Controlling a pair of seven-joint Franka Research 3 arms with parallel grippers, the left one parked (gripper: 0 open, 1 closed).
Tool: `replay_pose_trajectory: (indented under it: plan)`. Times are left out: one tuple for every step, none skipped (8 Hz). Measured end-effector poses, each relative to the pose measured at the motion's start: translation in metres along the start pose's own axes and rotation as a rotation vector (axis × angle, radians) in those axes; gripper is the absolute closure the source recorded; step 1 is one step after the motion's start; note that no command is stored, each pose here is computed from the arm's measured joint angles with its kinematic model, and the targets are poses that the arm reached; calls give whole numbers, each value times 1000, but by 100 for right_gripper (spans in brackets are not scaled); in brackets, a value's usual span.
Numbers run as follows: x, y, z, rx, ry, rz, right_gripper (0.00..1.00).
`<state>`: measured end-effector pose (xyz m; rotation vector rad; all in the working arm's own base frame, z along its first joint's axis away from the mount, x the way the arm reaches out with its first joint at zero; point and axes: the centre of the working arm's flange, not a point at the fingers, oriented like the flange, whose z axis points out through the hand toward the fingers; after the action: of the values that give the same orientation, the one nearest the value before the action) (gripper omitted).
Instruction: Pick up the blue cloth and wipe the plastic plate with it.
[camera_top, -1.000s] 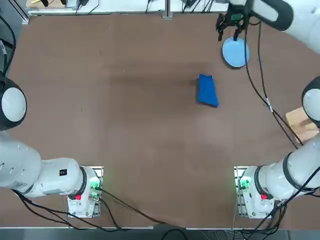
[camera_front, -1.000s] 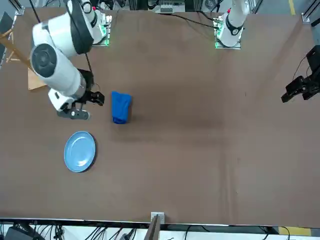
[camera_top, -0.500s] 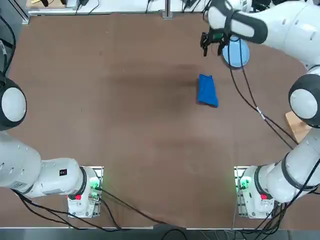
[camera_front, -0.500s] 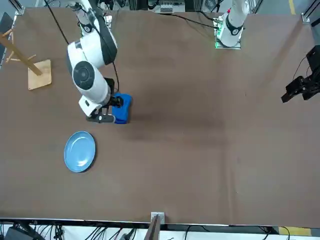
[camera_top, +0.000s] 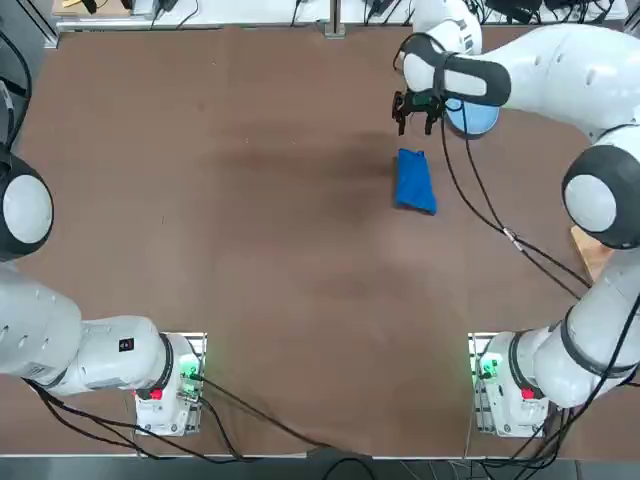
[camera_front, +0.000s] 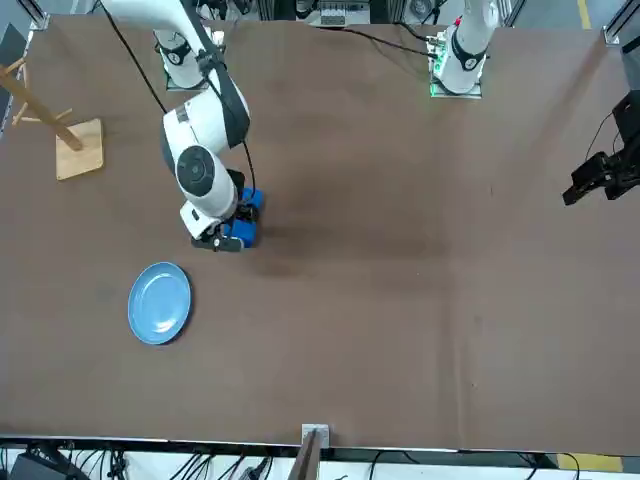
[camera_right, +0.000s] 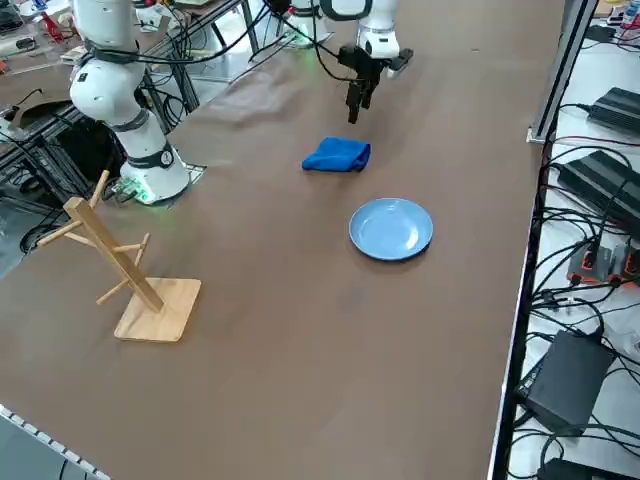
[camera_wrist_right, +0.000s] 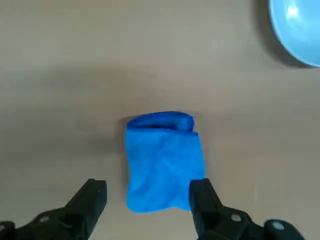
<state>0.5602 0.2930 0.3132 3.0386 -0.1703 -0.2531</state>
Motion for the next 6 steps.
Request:
replay_pose_trajectory:
  plan:
    - [0,-5,14,-8,-3,27,0]
    - [1,-8,29,-15,-4,48,0]
    - [-1,-11,44,-21,0,55,0]
    - [-8,-13,59,-31,0,51,0]
    - [-19,-19,73,-45,-8,35,0]
    - [-32,-28,82,-59,-16,14,0]
